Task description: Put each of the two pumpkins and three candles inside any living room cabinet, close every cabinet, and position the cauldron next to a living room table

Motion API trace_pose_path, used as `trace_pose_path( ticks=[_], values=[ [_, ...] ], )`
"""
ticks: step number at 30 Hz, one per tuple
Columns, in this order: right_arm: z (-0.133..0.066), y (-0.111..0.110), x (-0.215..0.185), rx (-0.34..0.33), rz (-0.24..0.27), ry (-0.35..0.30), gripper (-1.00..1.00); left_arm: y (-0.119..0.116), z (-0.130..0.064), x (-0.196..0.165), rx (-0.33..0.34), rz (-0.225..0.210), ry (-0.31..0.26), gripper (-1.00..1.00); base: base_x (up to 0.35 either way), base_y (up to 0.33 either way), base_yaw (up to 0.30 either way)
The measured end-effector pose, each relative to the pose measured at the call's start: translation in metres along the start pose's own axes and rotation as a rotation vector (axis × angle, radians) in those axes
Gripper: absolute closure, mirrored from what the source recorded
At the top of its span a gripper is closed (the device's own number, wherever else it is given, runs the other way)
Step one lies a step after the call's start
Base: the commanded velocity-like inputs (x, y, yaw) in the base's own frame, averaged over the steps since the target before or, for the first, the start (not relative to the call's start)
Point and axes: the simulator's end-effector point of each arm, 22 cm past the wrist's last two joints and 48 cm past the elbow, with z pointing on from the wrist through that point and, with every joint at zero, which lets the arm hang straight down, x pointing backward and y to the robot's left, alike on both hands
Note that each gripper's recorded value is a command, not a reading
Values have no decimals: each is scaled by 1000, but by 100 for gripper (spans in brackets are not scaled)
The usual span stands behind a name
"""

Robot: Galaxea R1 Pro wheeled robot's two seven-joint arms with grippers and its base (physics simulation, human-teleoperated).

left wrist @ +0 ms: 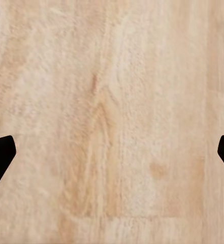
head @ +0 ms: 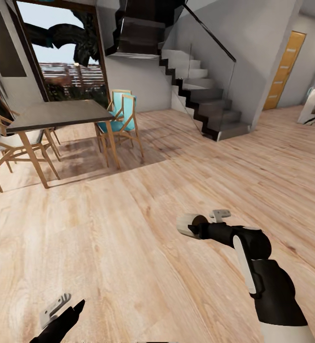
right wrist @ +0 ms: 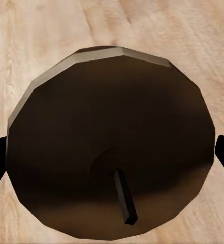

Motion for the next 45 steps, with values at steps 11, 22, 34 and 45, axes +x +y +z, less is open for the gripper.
trace_pose_path(
  ticks=[11, 22, 34, 45],
  values=[
    [0, 0, 0, 0, 0, 0, 100, -1, 0, 2, 2, -1, 4, -100, 0, 0, 257],
    [-10, 4, -10, -1, -8, -24, 100, -14, -3, -7, 35, -6, -7, -100, 0, 0, 262],
    [-24, 9, -24, -1, -19, -54, 100, -26, -10, -19, 76, -5, -40, -100, 0, 0, 291],
    [-24, 7, -23, 11, -26, -51, 100, -22, -8, -19, 64, -5, -55, -100, 0, 0, 295]
  ],
)
